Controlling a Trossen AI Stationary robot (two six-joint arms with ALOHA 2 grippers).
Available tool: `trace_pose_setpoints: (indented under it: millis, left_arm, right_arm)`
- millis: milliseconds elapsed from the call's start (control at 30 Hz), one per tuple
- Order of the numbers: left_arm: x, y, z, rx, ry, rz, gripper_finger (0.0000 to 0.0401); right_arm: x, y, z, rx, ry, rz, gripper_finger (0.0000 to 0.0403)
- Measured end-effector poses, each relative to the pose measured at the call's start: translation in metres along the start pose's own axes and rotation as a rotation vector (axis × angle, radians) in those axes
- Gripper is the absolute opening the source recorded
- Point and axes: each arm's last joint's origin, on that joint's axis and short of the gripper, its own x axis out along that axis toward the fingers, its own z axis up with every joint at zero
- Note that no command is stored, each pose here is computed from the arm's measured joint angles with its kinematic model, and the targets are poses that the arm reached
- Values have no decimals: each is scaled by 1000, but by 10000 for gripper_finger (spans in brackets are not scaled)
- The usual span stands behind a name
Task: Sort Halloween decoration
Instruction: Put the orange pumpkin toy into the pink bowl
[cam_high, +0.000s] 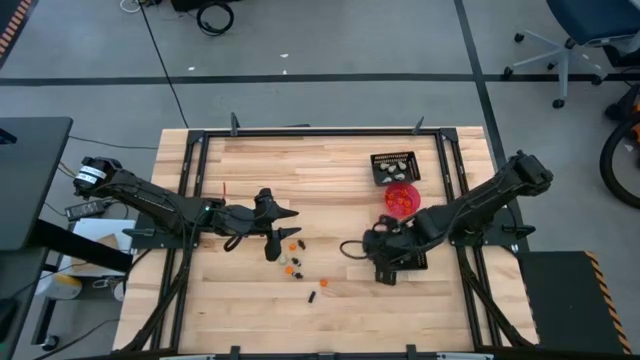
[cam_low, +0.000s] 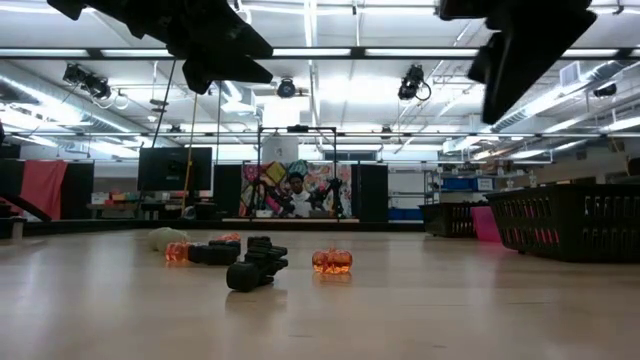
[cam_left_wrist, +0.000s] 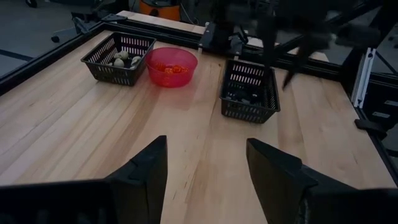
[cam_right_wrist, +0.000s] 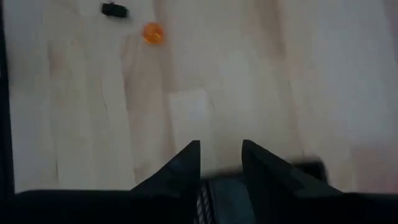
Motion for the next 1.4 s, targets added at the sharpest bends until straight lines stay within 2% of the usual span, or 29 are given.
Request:
trace_pose_setpoints:
  millis: [300,567,800,1033,1200,1400]
  left_arm:
    - [0,0,0,5,1,0,192]
    - [0,0,0,5,1,0,192]
    - [0,0,0,5,1,0,192]
    - [0,0,0,4,1,0,192]
    - [0,0,0,4,1,0,192]
    - [0,0,0,4,2,1,192]
  right_arm:
    - [53,40,33,-252,11,-16,122]
    - [93,65,59,-415,-89,-1,134]
    - [118,70,64,-443,-147,-20,174]
    - [145,67,63,-437,-131,-13,206]
    - [157,64,59,-422,-95,-15,205]
    - [162,65,57,-412,-72,23,177]
